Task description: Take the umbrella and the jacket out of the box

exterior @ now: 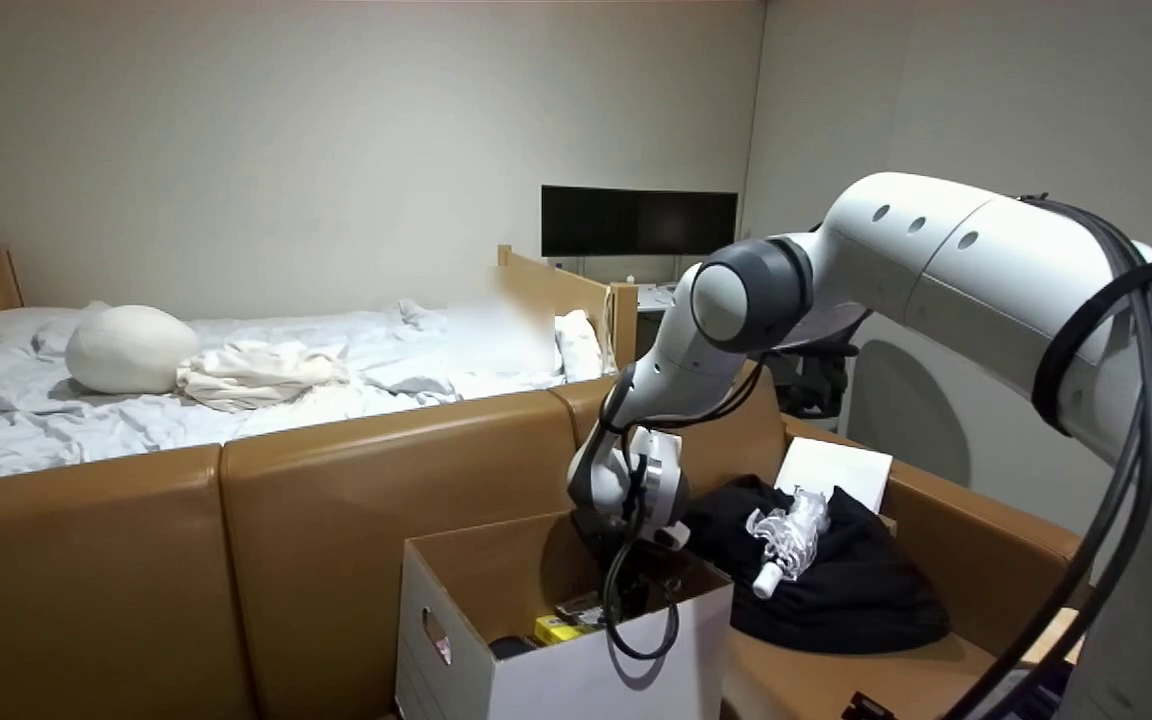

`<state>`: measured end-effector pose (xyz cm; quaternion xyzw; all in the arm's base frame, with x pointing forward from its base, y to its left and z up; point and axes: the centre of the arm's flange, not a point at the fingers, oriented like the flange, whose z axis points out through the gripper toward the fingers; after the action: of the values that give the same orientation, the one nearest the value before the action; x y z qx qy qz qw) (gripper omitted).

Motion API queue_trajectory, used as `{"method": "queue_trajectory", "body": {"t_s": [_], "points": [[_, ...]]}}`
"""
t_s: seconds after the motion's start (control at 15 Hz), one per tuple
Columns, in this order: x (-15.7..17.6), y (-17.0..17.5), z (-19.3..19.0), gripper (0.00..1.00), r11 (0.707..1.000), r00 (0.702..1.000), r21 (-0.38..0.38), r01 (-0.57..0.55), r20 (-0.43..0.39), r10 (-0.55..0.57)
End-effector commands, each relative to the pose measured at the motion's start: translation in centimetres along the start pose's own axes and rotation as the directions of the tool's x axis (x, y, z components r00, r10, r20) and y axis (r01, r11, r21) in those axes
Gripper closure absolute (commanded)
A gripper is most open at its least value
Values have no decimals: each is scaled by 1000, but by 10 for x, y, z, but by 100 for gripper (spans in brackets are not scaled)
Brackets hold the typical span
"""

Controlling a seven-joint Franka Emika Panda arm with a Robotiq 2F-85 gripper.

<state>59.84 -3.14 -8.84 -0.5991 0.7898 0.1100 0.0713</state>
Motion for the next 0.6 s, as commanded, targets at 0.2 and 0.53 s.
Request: {"method": "queue_trajectory", "body": {"t_s": [0.2, 0.53], "points": [[-3, 7, 6, 0, 992, 958, 2, -129, -256, 126], [-14, 17, -7, 0, 976, 886, 11, -216, -418, 201]]}}
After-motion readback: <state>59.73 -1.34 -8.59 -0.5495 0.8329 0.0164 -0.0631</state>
